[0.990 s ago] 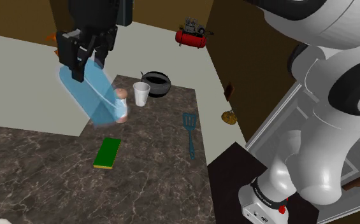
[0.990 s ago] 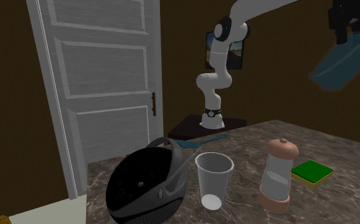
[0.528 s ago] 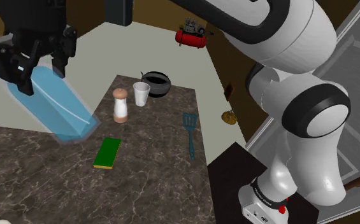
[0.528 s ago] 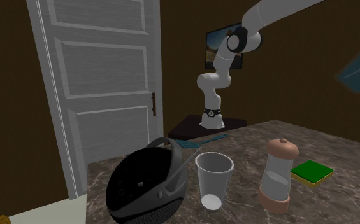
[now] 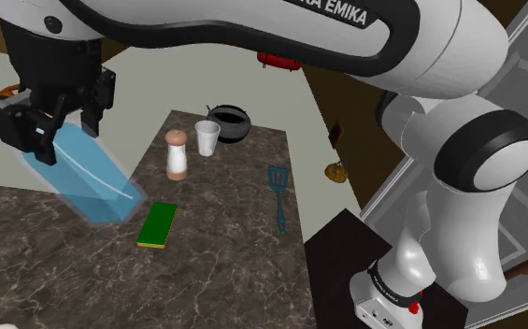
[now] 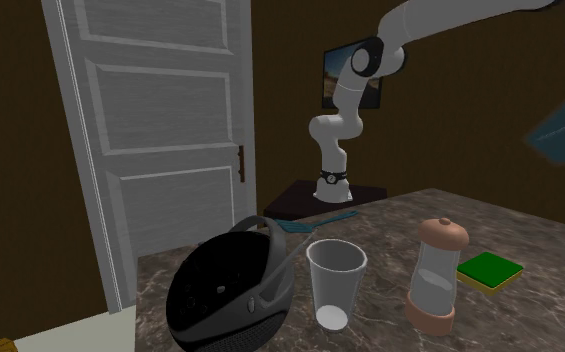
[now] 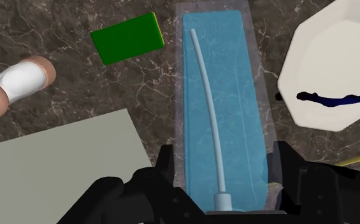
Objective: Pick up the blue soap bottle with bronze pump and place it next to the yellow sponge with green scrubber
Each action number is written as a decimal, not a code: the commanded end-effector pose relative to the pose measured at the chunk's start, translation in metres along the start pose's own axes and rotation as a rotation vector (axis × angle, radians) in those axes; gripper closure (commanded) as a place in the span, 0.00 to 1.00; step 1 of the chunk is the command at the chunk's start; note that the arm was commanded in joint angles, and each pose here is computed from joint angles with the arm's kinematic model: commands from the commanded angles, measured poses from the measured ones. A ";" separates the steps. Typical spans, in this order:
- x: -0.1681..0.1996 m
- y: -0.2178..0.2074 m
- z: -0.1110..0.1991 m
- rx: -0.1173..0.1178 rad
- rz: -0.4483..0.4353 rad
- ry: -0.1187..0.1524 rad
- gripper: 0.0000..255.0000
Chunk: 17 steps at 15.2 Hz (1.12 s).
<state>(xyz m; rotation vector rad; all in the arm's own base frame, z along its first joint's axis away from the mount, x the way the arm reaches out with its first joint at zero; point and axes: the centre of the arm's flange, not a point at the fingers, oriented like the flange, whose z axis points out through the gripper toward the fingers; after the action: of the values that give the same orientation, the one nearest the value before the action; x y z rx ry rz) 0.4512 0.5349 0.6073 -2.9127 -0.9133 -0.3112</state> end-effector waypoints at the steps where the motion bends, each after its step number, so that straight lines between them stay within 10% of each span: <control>1: -0.002 0.000 0.010 0.000 0.000 0.001 1.00; 17: -0.020 0.000 0.092 0.000 0.000 0.001 1.00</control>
<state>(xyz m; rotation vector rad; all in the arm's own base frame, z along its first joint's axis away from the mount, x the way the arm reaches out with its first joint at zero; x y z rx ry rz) 0.4511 0.5345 0.5173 -2.9129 -0.9130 -0.3112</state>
